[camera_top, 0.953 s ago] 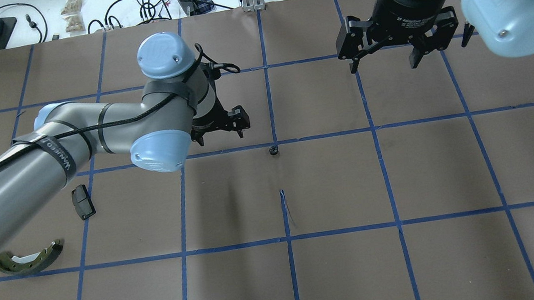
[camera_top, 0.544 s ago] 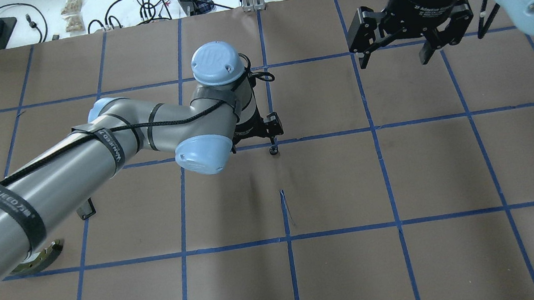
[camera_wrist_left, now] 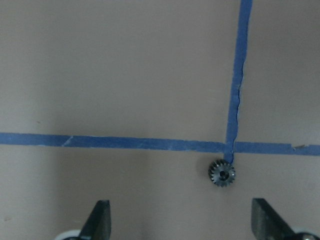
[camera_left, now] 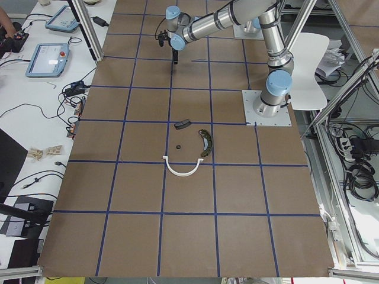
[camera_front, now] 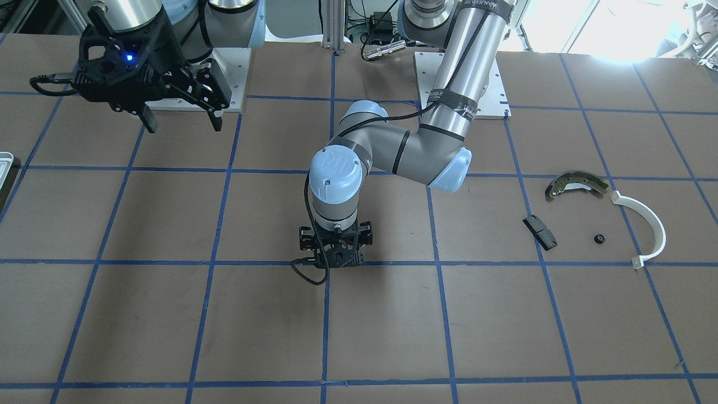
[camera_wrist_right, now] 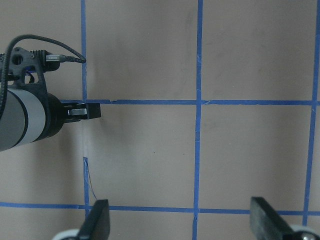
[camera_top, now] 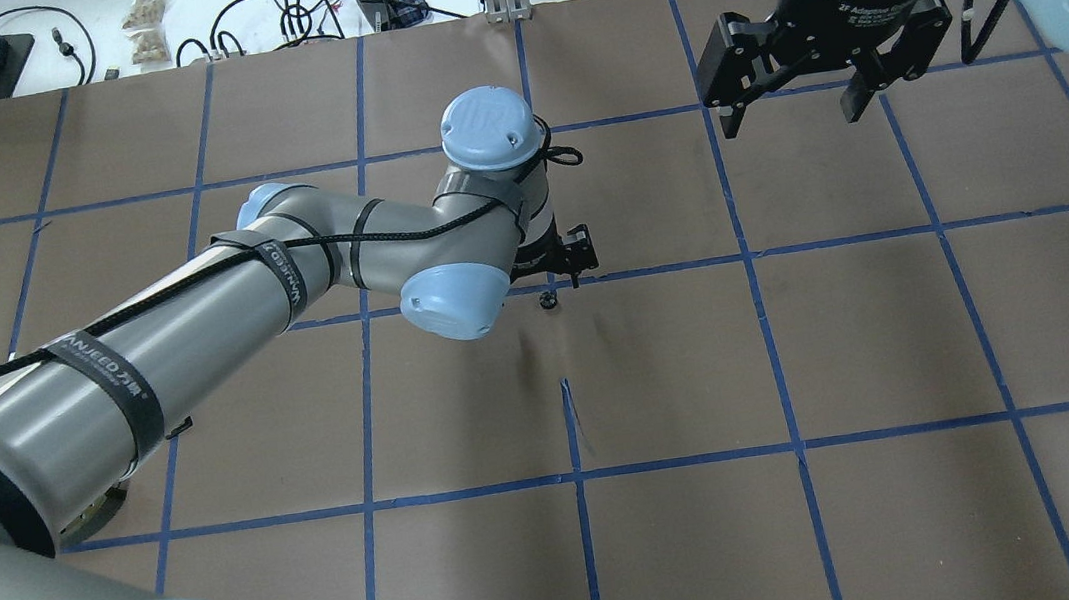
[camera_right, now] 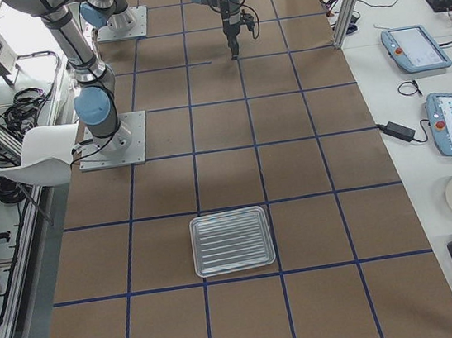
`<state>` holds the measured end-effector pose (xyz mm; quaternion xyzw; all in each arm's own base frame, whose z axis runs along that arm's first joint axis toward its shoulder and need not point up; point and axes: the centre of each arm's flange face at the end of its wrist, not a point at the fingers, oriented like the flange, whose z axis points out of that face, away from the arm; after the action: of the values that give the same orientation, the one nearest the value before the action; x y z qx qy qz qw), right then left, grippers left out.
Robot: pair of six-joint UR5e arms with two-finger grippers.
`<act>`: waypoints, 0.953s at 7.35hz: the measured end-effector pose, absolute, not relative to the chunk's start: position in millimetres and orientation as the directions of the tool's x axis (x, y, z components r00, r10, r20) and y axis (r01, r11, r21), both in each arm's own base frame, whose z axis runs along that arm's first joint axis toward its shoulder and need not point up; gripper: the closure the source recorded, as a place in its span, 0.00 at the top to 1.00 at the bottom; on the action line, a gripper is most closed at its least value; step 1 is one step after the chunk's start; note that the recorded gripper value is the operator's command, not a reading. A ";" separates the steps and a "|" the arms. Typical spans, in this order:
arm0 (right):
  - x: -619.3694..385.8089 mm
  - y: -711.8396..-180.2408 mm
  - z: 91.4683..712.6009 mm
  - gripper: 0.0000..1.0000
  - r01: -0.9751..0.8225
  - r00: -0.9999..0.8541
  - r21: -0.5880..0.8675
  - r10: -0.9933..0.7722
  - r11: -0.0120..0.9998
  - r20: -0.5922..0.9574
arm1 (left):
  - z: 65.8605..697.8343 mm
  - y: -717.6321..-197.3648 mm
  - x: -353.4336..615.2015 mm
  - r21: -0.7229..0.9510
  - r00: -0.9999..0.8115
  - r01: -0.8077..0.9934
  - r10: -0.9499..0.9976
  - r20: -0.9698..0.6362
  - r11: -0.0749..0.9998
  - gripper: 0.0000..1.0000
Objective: Place bearing gear from tray to pile
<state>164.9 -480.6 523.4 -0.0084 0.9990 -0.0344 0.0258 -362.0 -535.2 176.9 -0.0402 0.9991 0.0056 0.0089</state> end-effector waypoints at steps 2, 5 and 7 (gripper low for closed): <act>165.2 -482.4 523.8 1.00 -0.016 -0.998 -0.080 -0.020 0.997 -0.052 | 172.6 -535.7 -363.8 0.015 -0.997 -0.076 -0.076 -0.021 0.997 0.35; 165.5 -487.0 524.9 1.00 -0.015 -0.998 -0.107 -0.021 0.994 -0.052 | 172.3 -535.3 -365.3 0.019 -0.997 -0.075 -0.075 -0.011 0.997 0.07; 164.6 -487.7 524.6 1.00 -0.015 -0.998 -0.109 -0.021 0.994 -0.051 | 194.9 -541.9 -356.6 -0.006 -0.997 -0.071 -0.071 0.009 0.997 0.07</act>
<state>164.6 -487.7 524.6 -0.0090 0.9981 -0.0544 0.0261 -356.6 -541.9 194.9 -0.0358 0.9993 -0.0029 -0.0042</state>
